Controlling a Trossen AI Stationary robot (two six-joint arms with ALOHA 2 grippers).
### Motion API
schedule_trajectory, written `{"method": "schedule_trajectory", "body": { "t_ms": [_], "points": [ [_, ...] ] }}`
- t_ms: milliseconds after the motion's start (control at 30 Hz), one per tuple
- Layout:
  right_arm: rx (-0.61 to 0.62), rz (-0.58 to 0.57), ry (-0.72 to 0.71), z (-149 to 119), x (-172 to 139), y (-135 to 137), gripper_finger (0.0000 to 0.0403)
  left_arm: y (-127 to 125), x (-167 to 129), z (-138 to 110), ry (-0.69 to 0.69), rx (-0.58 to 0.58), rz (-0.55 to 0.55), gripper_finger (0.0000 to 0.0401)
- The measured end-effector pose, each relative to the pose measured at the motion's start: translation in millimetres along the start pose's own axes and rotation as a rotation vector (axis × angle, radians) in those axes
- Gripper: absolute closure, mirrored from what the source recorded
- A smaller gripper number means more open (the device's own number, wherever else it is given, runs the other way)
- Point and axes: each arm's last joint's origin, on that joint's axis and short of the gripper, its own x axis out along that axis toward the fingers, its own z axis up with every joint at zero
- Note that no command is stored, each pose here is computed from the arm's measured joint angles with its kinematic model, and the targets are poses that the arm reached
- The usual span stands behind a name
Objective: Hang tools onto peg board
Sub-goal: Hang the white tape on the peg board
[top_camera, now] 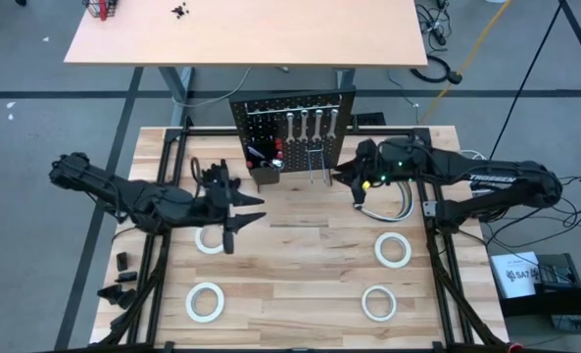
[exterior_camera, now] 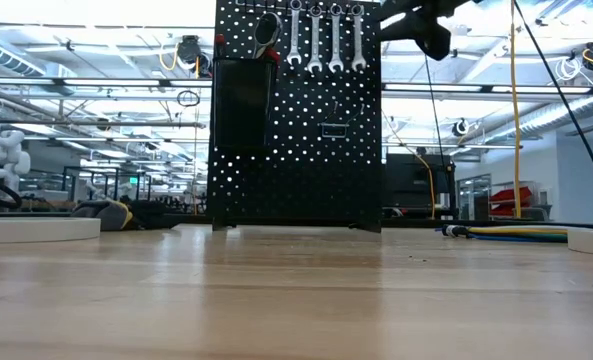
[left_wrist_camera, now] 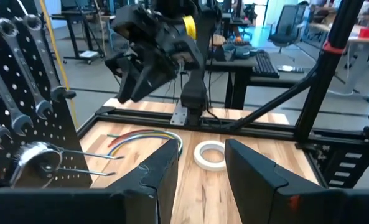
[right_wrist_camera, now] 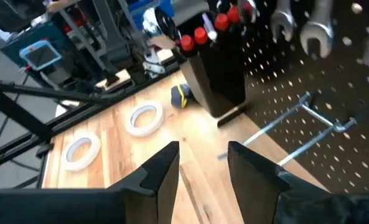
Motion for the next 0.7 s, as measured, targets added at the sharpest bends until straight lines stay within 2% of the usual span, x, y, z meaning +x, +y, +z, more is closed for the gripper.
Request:
{"method": "schedule_trajectory", "body": {
  "t_ms": [267, 700],
  "points": [
    [-0.047, 0.073, -0.020, -12, 31, 30, 0.0270, 6, -12, 1, -0.025, -0.058, 0.004, 0.0266],
    [-0.101, 0.157, 0.070, -52, 86, 63, 0.0270, 8, -20, -50, 0.064, -0.246, 0.045, 0.0266]
  ]
}}
